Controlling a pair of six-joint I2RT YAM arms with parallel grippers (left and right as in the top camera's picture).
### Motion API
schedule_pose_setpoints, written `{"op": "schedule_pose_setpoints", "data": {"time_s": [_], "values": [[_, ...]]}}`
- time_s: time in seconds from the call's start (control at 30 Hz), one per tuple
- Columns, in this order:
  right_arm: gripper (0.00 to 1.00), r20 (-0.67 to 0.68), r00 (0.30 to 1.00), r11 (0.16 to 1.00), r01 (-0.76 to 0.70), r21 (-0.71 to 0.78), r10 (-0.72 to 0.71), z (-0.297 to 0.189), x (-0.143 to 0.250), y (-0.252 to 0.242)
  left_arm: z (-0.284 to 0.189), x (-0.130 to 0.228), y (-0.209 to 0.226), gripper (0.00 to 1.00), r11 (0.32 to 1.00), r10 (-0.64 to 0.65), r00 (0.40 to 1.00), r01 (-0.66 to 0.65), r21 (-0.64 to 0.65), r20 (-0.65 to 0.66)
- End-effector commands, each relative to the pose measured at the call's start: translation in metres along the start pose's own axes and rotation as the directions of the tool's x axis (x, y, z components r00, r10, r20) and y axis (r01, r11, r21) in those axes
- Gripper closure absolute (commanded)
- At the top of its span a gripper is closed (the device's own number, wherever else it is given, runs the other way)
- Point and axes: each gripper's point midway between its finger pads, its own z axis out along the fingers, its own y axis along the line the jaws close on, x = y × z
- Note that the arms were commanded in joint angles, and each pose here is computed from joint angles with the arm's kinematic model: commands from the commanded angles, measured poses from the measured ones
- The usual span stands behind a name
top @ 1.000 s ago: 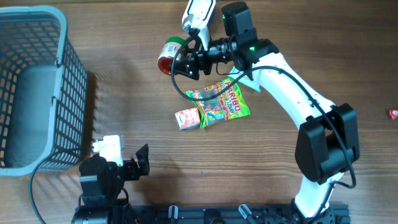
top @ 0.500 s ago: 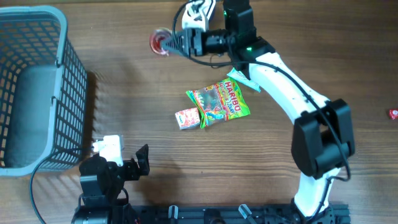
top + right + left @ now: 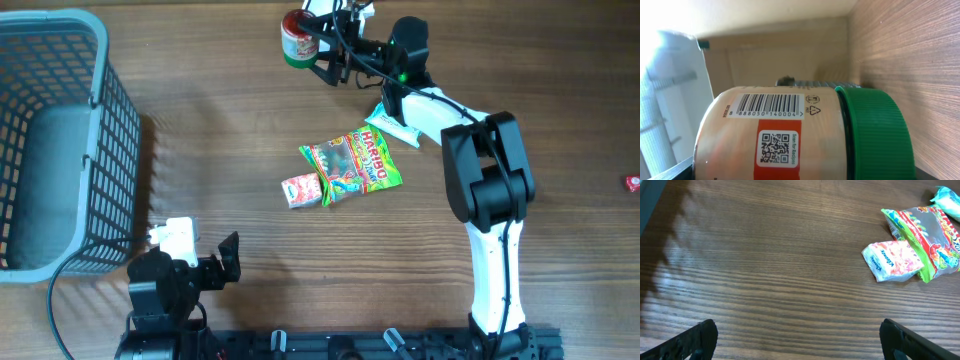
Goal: Scan the item barcode
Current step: 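Hold the jar barcode in front of the scanner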
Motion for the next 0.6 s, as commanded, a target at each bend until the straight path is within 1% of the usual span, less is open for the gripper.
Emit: {"op": "schedule_pose_setpoints", "data": {"time_s": [0.0,0.03,0.13,0.23,0.3,0.43,0.57], "values": [[0.28,0.104,0.985,0.991,-0.133,-0.028,0.136,0.006,-0.017,0.001,0.0,-0.001,-0.001,0.0,1.0,-0.012,1.0,0.012,0.008,0.006],[0.3,0.138,0.974,0.983,-0.178,-0.033,0.181,0.006,-0.023,-0.002,0.0,-0.001,-0.001,0.0,1.0,-0.012,1.0,0.012,0.008,0.006],[0.3,0.237,0.946,0.976,-0.21,-0.066,0.22,0.002,-0.041,-0.003,0.0,-0.001,-0.001,0.0,1.0,-0.012,1.0,0.012,0.008,0.006],[0.3,0.333,0.915,0.974,-0.208,-0.093,0.227,-0.003,-0.059,-0.006,0.0,-0.001,-0.001,0.0,1.0,-0.012,1.0,0.012,0.008,0.006],[0.3,0.366,0.904,0.976,-0.197,-0.097,0.219,-0.004,-0.066,-0.008,0.0,-0.001,-0.001,0.0,1.0,-0.012,1.0,0.012,0.008,0.006],[0.3,0.357,0.916,0.982,-0.151,-0.116,0.184,0.013,-0.085,-0.009,0.0,-0.001,-0.001,0.0,1.0,-0.012,1.0,0.012,0.008,0.006],[0.32,0.298,0.928,0.97,-0.183,-0.159,0.224,0.035,-0.098,-0.018,0.0,-0.001,-0.001,0.0,1.0,-0.012,1.0,0.012,0.008,0.006]]}}
